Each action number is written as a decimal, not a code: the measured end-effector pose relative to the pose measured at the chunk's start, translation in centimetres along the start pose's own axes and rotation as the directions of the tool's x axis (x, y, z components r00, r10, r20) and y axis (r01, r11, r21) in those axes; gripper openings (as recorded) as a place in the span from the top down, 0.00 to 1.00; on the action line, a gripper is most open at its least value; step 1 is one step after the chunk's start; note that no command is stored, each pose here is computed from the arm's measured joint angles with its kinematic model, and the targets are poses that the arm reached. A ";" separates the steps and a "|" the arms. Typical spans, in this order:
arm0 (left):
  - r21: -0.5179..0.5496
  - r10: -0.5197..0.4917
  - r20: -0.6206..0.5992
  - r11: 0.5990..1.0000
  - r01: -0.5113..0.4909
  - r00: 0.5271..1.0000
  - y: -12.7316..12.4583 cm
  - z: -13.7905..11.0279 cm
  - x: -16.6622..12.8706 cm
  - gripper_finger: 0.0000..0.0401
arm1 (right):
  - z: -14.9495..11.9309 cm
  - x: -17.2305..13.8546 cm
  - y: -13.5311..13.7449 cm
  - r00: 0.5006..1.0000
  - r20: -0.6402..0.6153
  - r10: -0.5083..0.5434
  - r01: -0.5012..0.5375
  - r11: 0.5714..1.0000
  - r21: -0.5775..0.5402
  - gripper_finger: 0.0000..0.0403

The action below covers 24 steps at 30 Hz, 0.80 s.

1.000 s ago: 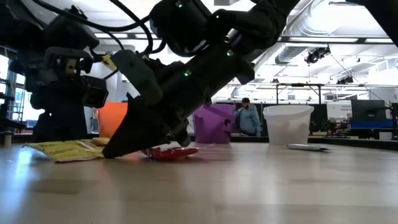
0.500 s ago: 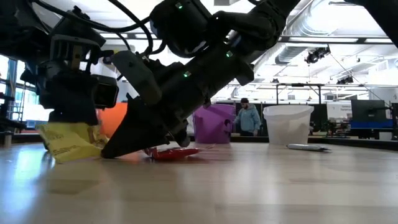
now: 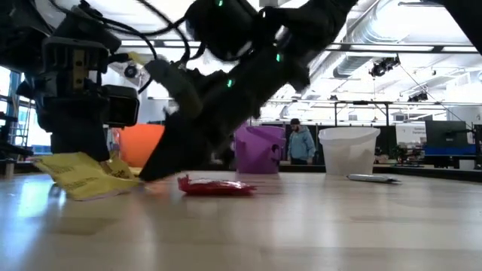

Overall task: Sort candy
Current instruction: Put the yellow candy into the white bucket

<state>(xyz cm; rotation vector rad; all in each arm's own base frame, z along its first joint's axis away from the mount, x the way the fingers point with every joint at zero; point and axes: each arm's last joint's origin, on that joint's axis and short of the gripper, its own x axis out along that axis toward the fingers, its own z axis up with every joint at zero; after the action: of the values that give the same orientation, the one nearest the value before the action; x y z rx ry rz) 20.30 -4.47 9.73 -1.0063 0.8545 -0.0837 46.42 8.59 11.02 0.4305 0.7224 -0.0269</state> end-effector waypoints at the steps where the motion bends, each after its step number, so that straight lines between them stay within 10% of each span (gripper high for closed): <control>1: 0.010 -0.001 0.017 1.000 0.001 1.000 -0.2 0.0 -0.1 1.00 | 0.4 -0.6 0.1 1.000 -0.004 -0.004 0.004 1.000 0.002 1.00; 11: 0.162 -0.090 0.242 0.986 0.051 0.966 -2.6 1.1 -2.4 1.00 | 4.5 -7.1 1.1 1.000 -0.016 -0.016 0.017 0.998 0.059 0.96; 24: 0.344 -0.257 0.398 0.932 0.117 0.880 -4.5 2.9 -6.1 1.00 | 7.3 -10.3 1.2 0.995 0.055 0.083 -0.086 0.994 0.065 0.49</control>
<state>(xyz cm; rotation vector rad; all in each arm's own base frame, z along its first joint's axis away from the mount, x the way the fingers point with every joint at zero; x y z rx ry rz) 19.45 -2.32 17.55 -0.7643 0.3109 -0.1479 43.50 5.60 22.96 0.5232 0.6522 0.0171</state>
